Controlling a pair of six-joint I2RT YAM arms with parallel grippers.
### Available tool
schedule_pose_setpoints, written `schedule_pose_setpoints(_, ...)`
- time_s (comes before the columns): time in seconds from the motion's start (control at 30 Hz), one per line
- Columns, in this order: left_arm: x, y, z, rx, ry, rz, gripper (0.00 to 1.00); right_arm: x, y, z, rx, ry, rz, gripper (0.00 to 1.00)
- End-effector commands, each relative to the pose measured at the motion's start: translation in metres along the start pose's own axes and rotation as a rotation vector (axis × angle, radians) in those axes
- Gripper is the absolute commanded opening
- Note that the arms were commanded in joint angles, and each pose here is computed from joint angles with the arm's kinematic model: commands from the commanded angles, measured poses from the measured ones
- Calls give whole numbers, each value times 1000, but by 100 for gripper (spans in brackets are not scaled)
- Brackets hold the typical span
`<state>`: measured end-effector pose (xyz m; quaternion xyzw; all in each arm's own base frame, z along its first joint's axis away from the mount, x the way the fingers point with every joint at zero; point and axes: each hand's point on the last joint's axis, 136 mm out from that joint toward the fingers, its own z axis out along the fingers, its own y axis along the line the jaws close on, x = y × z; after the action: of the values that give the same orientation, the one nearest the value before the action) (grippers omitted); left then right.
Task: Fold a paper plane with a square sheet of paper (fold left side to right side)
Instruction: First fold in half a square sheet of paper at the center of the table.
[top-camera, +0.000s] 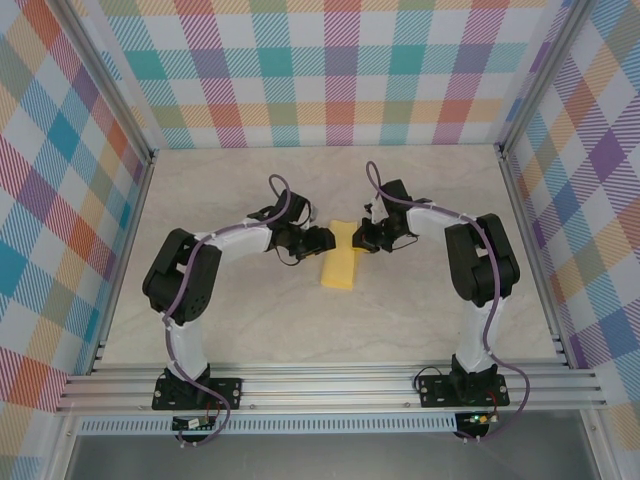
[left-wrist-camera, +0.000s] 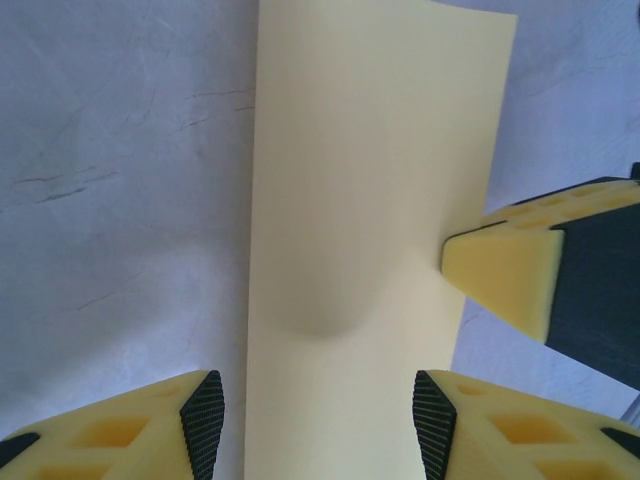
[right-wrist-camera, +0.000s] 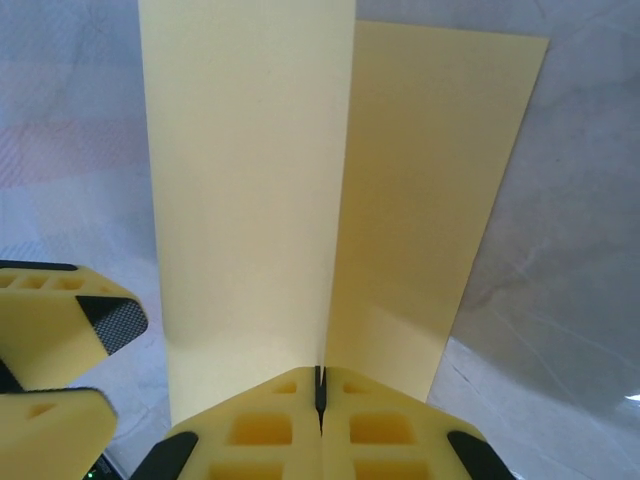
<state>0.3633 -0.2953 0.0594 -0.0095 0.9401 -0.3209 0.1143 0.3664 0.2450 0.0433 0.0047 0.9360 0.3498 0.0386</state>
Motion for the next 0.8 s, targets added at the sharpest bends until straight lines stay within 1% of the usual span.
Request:
schedule_pose_setpoints(0.0, 5, 8, 7, -66, 39, -11, 55, 0, -3, 0, 12, 10, -3, 4)
schedule_pose_setpoints(0.17, 5, 9, 15, -87, 57, -3, 51, 3, -5, 1, 11, 18, 8, 7)
schedule_pose_setpoints(0.23, 6, 11, 18, -93, 66, -4, 49, 3, -4, 0, 10, 17, 8, 11)
schedule_pose_setpoints(0.37, 10, 13, 22, -111, 79, 3, 47, 2, -5, -9, 24, -10, 6, 23)
schedule_pose_setpoints(0.53, 13, 11, 25, -118, 93, 17, 46, -1, -15, -34, 77, -78, 3, 39)
schedule_pose_setpoints(0.63, 14, 11, 27, -130, 101, 23, 46, -1, -29, -48, 141, -113, 5, 43)
schedule_pose_setpoints(0.77, 16, 12, 30, -142, 109, 20, 47, 4, -43, -56, 201, -117, 4, 43)
